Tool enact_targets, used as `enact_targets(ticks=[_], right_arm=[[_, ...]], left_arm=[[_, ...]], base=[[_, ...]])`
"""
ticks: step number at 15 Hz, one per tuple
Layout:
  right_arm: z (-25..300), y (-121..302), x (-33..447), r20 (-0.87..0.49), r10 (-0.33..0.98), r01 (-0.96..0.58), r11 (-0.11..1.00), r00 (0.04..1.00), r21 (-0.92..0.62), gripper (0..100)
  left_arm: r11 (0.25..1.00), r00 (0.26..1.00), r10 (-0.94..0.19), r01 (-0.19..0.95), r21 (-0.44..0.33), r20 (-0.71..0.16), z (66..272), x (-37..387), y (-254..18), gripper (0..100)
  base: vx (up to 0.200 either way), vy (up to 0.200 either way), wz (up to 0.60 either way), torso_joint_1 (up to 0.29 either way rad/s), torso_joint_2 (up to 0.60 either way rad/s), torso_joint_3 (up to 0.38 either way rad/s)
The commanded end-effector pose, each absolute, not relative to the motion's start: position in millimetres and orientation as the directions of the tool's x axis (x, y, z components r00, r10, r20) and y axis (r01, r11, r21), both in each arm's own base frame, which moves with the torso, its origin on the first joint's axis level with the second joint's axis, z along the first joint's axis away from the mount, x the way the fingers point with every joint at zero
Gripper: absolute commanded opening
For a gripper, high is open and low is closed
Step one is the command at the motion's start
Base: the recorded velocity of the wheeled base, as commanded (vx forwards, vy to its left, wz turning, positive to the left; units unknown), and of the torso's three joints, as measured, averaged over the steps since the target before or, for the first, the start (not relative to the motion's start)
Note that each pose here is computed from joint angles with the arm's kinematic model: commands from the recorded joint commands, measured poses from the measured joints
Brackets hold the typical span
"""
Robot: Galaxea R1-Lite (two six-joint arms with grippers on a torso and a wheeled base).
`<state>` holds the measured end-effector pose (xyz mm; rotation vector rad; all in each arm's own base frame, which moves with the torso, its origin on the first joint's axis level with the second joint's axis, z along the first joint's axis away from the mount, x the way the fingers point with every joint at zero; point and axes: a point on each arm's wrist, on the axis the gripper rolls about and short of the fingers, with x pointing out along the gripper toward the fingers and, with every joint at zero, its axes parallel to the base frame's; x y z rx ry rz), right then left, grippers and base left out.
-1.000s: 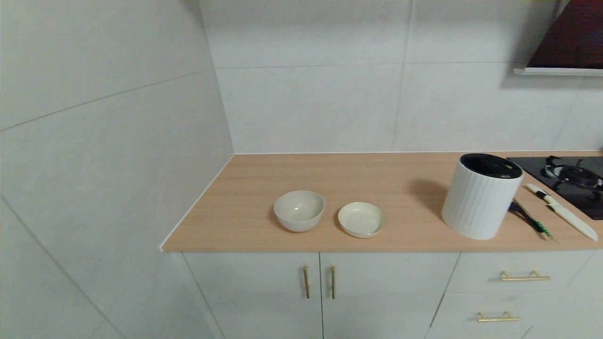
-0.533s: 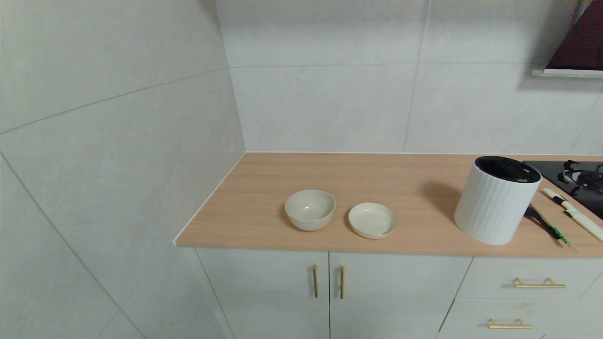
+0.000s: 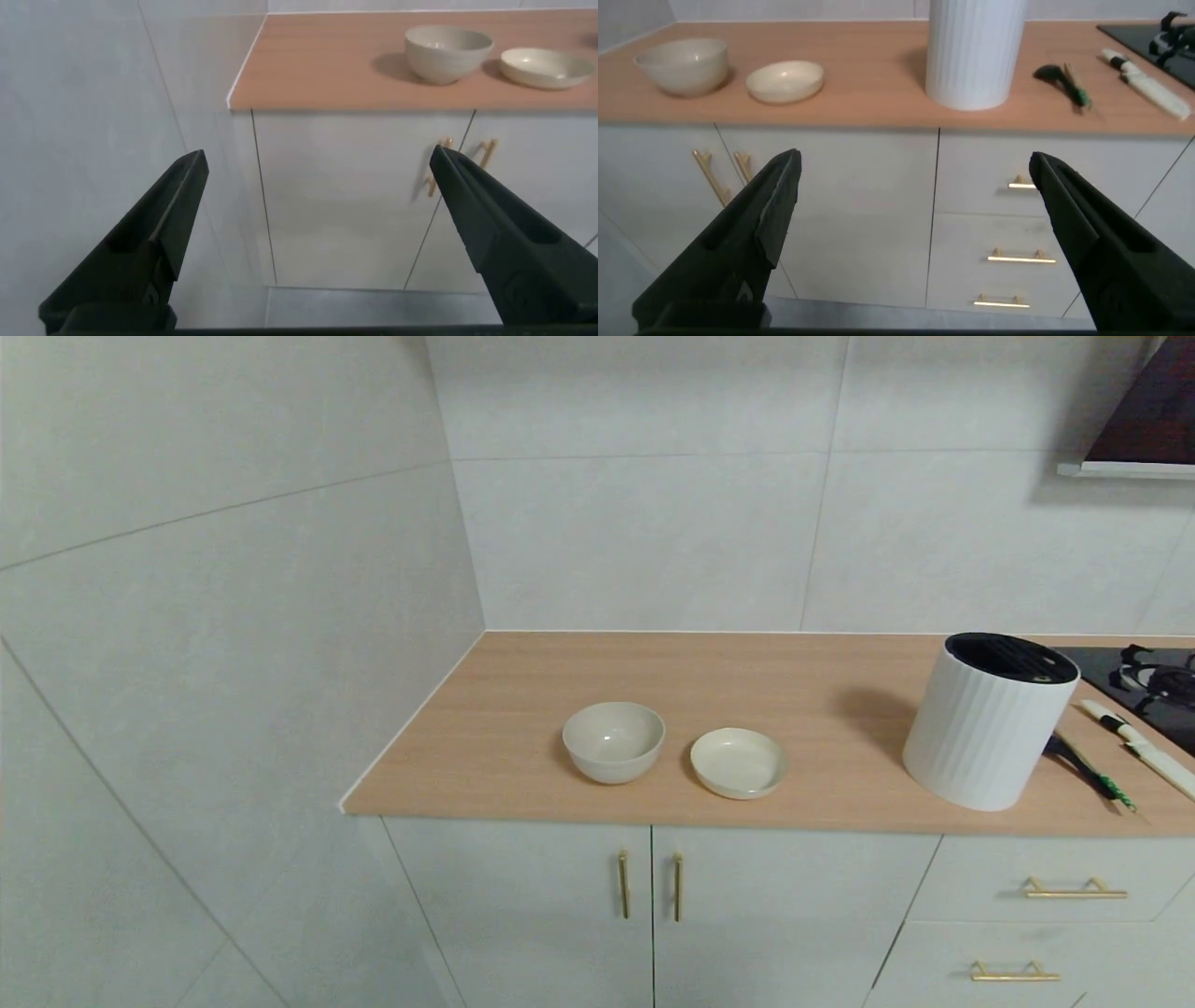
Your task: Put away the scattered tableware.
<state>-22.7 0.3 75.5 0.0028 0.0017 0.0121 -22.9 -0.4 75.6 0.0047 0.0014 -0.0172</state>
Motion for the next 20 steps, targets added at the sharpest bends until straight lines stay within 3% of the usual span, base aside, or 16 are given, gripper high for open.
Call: enact_targets(ticks=[1, 20], right_arm=[[75.5, 0.4, -22.7, -0.002, 0.014, -0.014, 1.0, 1.0, 0.003, 100], [75.5, 0.3, -22.7, -0.002, 0.012, -0.012, 1.0, 1.0, 0.003, 100]], left_arm=[[1.0, 1.0, -0.017, 0.017, 0.005, -0.003, 75.6, -22.8, -0.4, 100], [1.0, 1.0, -0.017, 0.017, 0.005, -0.003, 75.6, -22.8, -0.4, 100]], base=[[0.0, 0.0, 0.0, -0.212, 0.47, 0.256], [0.0, 0.0, 0.0, -0.216, 0.52, 0.296]])
